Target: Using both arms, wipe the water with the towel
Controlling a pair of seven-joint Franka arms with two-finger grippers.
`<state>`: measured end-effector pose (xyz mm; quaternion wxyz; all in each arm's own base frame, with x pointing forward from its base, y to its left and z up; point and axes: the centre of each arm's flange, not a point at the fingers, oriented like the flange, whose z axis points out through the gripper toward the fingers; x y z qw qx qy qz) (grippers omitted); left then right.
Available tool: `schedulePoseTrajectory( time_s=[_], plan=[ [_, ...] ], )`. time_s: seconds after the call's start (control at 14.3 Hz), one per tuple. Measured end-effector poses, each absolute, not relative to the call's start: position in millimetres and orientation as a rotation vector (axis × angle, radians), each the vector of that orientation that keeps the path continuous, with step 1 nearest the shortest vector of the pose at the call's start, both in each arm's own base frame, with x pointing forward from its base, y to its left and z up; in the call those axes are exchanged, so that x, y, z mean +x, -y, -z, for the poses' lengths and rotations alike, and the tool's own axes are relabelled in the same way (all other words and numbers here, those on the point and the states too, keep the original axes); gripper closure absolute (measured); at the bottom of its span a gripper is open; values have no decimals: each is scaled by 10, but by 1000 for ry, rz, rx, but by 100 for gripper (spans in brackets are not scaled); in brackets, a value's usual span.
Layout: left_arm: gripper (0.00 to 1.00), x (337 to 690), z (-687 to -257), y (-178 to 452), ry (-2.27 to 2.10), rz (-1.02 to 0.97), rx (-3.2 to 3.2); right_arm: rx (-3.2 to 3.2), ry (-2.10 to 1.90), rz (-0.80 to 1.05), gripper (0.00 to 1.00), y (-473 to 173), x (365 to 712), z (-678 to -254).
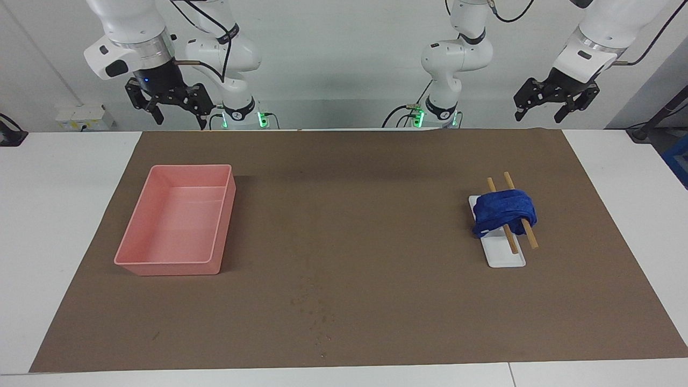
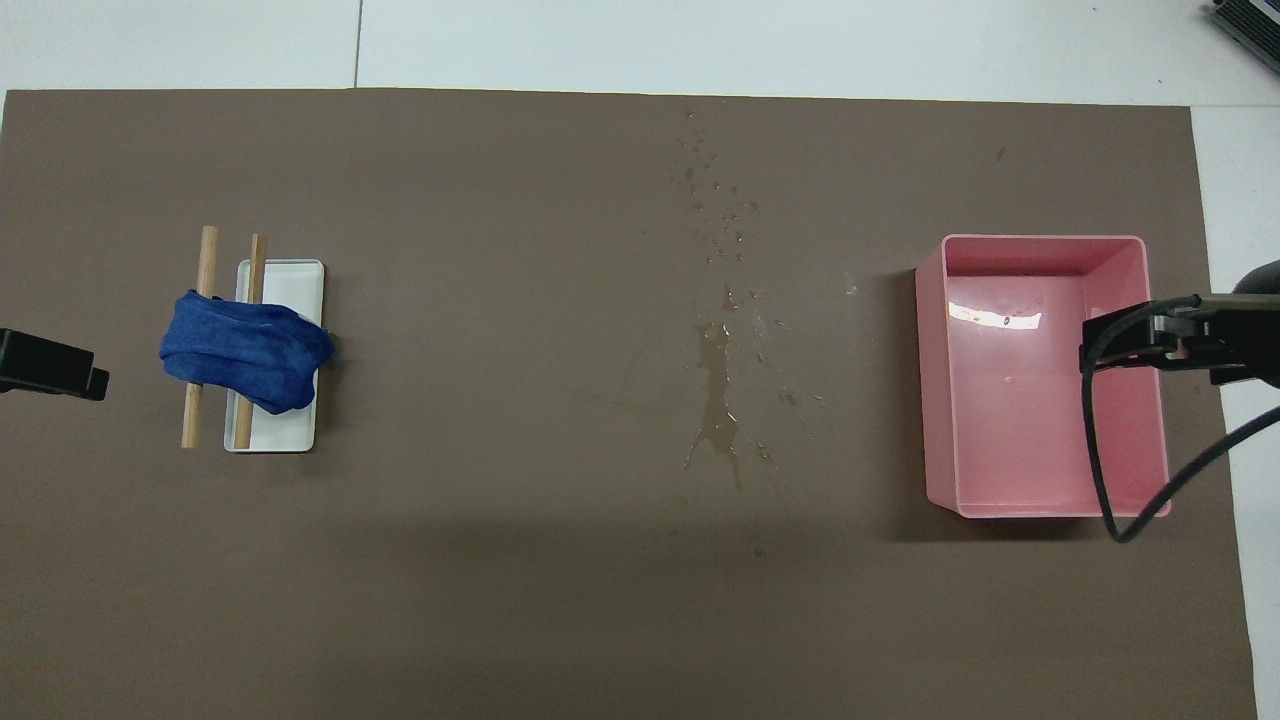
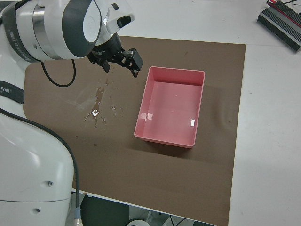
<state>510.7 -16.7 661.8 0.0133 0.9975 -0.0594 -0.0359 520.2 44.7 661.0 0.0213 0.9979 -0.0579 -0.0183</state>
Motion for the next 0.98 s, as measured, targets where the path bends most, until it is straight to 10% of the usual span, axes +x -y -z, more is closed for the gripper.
schedulePoseTrajectory(
  time_s=[0.98],
  plan=[
    [0, 5100, -6561, 195, 193, 100, 3109, 3093, 180, 55, 0, -444, 5191, -6615]
  ],
)
